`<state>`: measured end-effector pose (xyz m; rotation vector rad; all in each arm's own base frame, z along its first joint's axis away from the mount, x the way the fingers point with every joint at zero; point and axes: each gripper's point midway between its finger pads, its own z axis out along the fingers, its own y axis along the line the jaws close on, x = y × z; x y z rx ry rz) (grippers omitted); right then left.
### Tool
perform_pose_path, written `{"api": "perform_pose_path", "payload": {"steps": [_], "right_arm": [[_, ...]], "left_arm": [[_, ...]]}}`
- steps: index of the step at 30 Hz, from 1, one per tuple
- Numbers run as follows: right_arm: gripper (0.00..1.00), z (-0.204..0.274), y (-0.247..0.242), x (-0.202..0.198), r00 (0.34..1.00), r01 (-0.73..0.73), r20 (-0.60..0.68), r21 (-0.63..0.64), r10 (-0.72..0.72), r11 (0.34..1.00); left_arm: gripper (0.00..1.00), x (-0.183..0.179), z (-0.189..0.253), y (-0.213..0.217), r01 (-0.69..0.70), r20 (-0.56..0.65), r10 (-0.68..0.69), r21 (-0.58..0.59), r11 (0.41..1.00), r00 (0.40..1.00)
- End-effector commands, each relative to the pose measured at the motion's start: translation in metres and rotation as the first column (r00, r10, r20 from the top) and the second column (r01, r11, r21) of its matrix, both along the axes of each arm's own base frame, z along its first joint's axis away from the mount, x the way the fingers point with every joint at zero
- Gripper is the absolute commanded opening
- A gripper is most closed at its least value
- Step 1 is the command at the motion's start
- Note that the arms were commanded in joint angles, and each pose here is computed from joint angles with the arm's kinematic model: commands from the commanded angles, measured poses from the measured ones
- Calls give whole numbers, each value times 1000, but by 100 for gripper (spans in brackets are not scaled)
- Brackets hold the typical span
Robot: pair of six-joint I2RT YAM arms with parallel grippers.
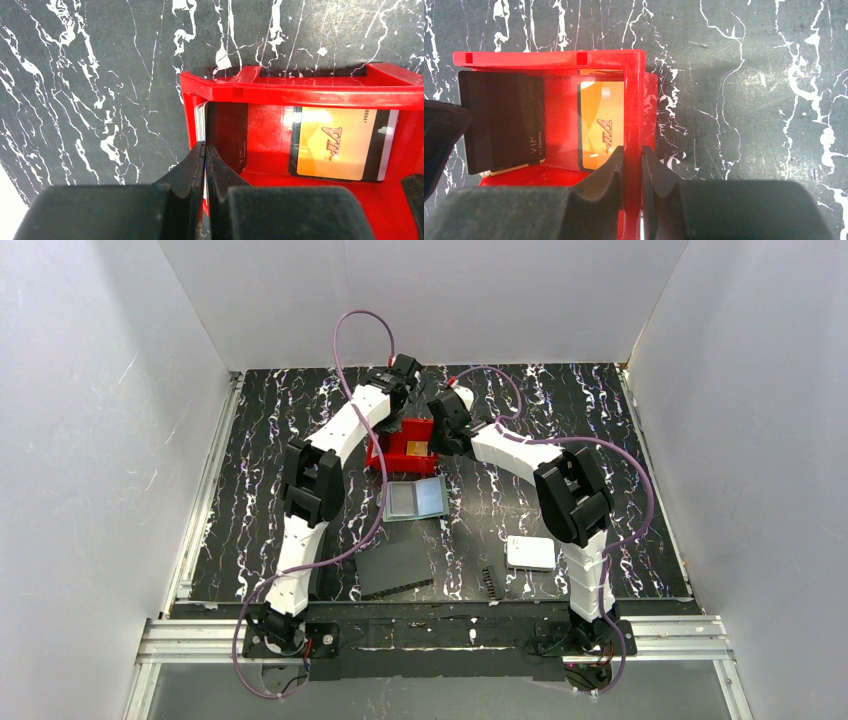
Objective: Put the credit cards into the card holder
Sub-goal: Pick up the credit card from the storage box.
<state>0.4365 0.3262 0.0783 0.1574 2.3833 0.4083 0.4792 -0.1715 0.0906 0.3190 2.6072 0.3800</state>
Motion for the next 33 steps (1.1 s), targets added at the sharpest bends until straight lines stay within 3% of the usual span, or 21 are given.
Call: {"api": "perform_pose_path", "payload": {"steps": [1,11,23,28,30,33], "right_arm": [[10,-18,-12,-5,998,14,-54,-53,-17,999],[13,-12,-8,-6,999,-4,-46,-22,3,1000],[51,36,-6,-1,993,-96,68,39,93,995],[69,71,-12,3,973,-184,159,77,170,980],[72,86,-17,6,961,-224,193,110,200,968],[81,115,-10,4,913,-355,273,160,304,921]], "left_arm": [[0,-2,51,7,-46,71,49,-40,998,996],[0,-12,94,-5,-42,120,63,-170,985,991],[0,-14,110,-14,-25,118,61,-288,957,991],[0,-15,118,-17,-25,117,70,-345,938,991],[0,-16,127,-18,-23,124,76,-383,924,989],[0,-18,145,-20,-10,142,81,-443,896,986]]}}
